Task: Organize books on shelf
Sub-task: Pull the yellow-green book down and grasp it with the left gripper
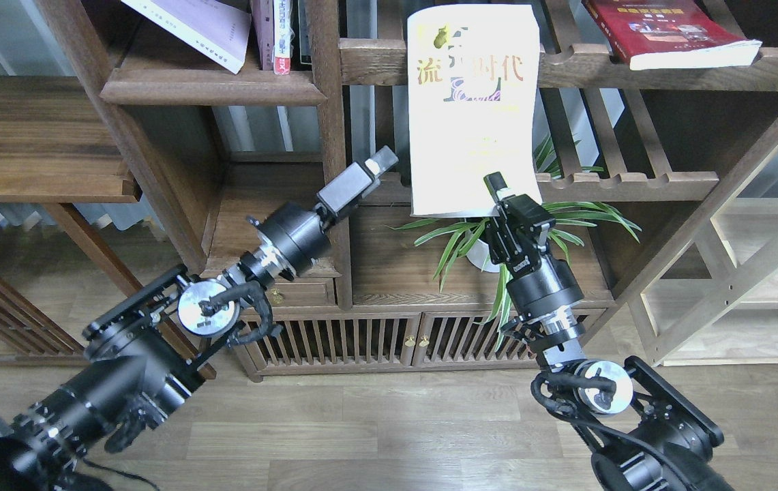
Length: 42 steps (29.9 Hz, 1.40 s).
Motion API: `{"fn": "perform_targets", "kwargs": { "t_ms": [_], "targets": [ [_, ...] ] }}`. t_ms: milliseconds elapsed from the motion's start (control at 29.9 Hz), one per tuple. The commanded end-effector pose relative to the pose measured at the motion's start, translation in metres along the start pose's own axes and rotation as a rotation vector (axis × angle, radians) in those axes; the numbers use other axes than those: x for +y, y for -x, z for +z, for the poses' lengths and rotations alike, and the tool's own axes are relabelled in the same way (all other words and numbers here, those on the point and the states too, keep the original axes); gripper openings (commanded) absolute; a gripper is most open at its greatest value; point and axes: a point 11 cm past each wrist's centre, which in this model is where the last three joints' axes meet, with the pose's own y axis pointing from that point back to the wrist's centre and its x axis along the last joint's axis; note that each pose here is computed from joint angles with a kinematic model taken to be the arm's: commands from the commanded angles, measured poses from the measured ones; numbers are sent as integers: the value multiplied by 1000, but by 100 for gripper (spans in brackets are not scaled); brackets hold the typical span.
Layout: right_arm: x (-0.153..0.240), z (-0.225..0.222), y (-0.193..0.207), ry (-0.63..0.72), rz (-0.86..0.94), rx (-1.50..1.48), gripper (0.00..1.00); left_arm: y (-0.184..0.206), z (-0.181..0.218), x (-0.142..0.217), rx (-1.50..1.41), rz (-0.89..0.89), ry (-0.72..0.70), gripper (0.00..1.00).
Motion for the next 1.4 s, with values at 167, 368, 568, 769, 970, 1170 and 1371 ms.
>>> {"fn": "perform_targets", "kwargs": {
  "t_ms": [167, 368, 568, 769, 970, 1170, 1371],
  "targets": [
    [4, 14, -3, 41, 12, -11, 1, 7, 19, -17, 31, -2, -36, 99],
    [8, 18, -6, 54, 23, -14, 1, 8, 9, -18, 25, -3, -110, 98],
    [12, 31, -11, 97, 41, -18, 1, 12, 3, -20, 40, -16, -148, 98],
    [17, 42, -15, 141, 55, -12, 1, 18, 3, -23, 62, -34, -181, 98],
    [17, 41, -16, 141, 59, -7, 2, 19, -2, -23, 61, -38, -225, 96],
    [16, 37, -14, 131, 53, -2, 2, 18, -10, -19, 74, -39, -290, 64],
    [17, 31, -15, 128, 58, 12, 3, 15, -12, -16, 99, -33, -291, 15]
  ]
}}
